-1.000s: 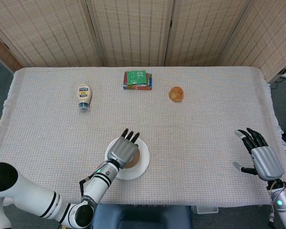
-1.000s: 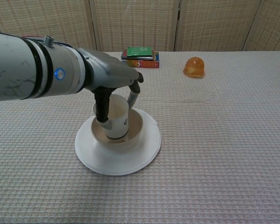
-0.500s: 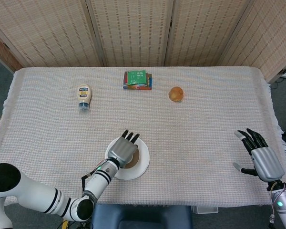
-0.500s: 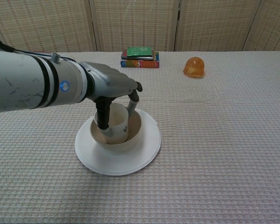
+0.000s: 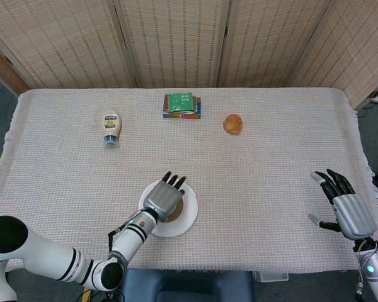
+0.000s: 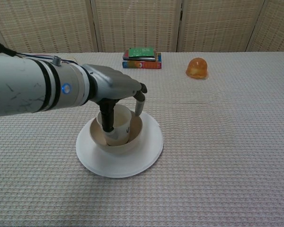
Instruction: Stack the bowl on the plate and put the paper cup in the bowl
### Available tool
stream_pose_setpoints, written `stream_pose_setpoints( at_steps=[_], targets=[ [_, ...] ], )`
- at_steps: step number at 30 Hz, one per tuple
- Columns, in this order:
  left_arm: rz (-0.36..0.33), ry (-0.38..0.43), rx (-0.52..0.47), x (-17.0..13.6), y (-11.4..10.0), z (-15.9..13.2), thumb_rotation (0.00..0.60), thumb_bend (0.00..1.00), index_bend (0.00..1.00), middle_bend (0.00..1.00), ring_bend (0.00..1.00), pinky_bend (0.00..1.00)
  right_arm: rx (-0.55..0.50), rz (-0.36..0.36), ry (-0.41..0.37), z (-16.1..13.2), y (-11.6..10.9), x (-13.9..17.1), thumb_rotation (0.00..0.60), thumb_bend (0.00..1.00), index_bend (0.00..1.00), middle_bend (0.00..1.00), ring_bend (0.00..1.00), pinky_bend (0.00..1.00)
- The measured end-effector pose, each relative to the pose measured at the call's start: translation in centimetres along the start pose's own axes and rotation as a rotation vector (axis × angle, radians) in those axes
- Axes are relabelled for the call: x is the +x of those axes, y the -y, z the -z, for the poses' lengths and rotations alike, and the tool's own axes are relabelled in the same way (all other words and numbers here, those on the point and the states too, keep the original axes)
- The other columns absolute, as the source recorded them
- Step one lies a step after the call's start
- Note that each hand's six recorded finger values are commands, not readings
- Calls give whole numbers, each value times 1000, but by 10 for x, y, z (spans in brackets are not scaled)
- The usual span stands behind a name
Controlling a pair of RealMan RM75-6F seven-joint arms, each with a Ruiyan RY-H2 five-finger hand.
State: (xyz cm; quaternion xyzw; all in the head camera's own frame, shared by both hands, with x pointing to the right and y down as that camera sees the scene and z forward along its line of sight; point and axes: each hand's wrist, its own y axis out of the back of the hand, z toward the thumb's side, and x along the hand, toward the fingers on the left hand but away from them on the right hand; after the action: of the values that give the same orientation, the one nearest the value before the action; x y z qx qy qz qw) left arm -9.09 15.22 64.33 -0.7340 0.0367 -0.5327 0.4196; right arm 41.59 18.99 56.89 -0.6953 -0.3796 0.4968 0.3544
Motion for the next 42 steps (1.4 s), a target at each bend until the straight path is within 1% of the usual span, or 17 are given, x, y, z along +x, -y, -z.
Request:
stream_pose_setpoints(
  at_steps=[6,10,16,19,23,26,28,31,34,36,41,42],
  targets=[
    [-15,11,-5,-7,-5,-4,600,203,231,42,0,57,1,1,0,0,0,0,600,171,91,107,6,77],
    [-32,18,-8,-17,-11,-6,600,202,212,37,0,57,3,0,3,0,0,0,600,171,91,107,6,77],
    [-66,8,-29,-41,-25,1,600,200,160,0,0,57,6,-4,2,0,1,0,600,171,91,107,6,77],
    [-115,-21,-53,-59,-39,15,600,199,148,0,0,57,11,-6,2,-1,2,0,600,171,91,107,6,77],
    [-225,-68,-84,-81,-60,44,600,199,142,0,0,56,24,-11,-2,-3,5,1,600,171,91,107,6,77],
    [-303,-87,-121,-96,-65,63,600,199,133,0,0,57,37,-14,-3,-5,7,1,600,171,91,107,5,77],
    [-352,-97,-150,-105,-64,75,600,199,119,0,0,56,49,-17,-3,-6,9,2,600,171,91,107,6,77],
    [-430,-113,-204,-121,-52,98,600,199,110,0,0,57,70,-22,-1,-8,12,3,600,171,91,107,6,77],
    [-497,-135,-247,-139,-25,124,600,199,107,0,0,57,94,-25,2,-11,16,4,600,171,91,107,6,77],
    [-534,-160,-242,-152,-2,143,600,199,107,0,0,57,107,-26,7,-12,18,4,600,171,91,107,6,77],
    [-569,-256,-234,-187,66,187,600,199,107,0,0,57,142,-32,31,-13,25,5,600,171,91,107,6,77],
    [-574,-270,-236,-194,77,193,600,199,106,0,0,57,147,-32,37,-14,26,5,600,171,91,107,6,77]
  ],
)
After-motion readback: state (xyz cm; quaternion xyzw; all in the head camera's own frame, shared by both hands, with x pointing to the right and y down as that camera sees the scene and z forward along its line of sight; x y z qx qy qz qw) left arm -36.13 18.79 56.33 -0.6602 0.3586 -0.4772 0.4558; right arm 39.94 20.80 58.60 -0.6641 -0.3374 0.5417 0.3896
